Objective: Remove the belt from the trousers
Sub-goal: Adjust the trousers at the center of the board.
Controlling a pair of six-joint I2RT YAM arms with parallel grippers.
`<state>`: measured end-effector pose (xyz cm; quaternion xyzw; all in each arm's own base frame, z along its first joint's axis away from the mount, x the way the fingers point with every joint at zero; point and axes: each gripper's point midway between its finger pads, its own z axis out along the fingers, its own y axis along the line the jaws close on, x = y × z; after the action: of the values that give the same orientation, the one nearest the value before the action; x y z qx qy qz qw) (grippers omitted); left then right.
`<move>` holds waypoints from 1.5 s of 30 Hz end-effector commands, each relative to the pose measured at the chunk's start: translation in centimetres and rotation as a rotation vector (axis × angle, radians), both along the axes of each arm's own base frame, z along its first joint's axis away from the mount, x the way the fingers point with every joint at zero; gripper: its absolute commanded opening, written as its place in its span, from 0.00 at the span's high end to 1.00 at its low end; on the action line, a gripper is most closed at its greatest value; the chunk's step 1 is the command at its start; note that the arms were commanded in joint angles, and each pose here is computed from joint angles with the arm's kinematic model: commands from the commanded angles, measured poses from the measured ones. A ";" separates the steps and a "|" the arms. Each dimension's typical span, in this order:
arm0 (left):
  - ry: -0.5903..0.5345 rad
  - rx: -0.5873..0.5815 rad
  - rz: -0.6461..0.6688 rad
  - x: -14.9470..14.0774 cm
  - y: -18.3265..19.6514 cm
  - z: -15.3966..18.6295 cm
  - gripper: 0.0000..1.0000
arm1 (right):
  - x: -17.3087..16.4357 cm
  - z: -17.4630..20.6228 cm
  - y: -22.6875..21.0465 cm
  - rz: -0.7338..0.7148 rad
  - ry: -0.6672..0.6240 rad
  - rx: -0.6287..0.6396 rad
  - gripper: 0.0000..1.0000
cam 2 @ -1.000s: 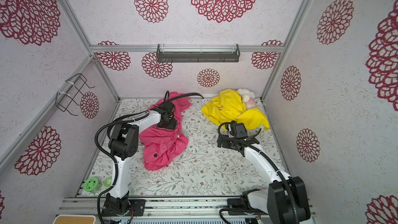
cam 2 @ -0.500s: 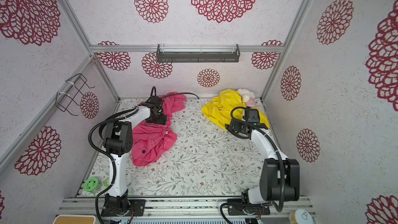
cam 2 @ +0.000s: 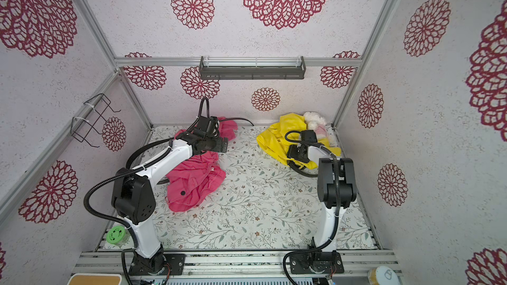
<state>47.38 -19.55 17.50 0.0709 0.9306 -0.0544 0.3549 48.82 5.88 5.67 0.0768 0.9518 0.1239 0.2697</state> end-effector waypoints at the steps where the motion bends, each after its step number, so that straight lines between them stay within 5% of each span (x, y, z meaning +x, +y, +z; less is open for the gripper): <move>1: 0.016 -0.034 0.053 -0.7 0.8 -0.9 0.02 | -4.7 -1.4 2.7 0.085 0.097 0.017 0.61; 6: 0.006 -0.053 0.054 -2.3 0.5 -0.7 0.02 | -9.3 3.2 5.0 0.137 0.046 0.067 0.94; 15: -0.044 -0.053 0.045 -4.6 -0.3 1.7 0.03 | -15.8 14.1 10.0 0.254 -0.054 0.231 1.00; 20: -0.068 -0.076 0.010 -6.2 -1.5 2.8 0.02 | -15.5 16.2 9.6 0.267 -0.087 0.191 0.90; 22: -0.059 -0.077 -0.031 -7.0 -2.8 2.5 0.02 | -14.8 15.2 9.6 0.275 -0.073 0.172 0.78; 24: -0.036 -0.080 -0.087 -7.9 -4.4 1.6 0.02 | -13.6 13.2 9.1 0.260 -0.049 0.119 0.54; 29: 0.046 -0.093 -0.244 -11.2 -9.8 -1.5 0.02 | -12.7 11.4 8.0 0.228 -0.032 0.061 0.31; 36: 0.111 -0.047 -0.421 -15.8 -16.1 -6.0 0.01 | -15.7 11.0 3.8 0.143 -0.043 -0.058 0.13; 45: 0.066 0.019 -0.411 -13.9 -17.9 -7.0 0.00 | -16.5 8.1 -0.7 0.010 -0.043 -0.061 0.01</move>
<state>31.57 -36.65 7.82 0.2706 0.9196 -0.1147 0.2606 31.34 6.07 14.12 0.0535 0.9539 0.1076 0.2749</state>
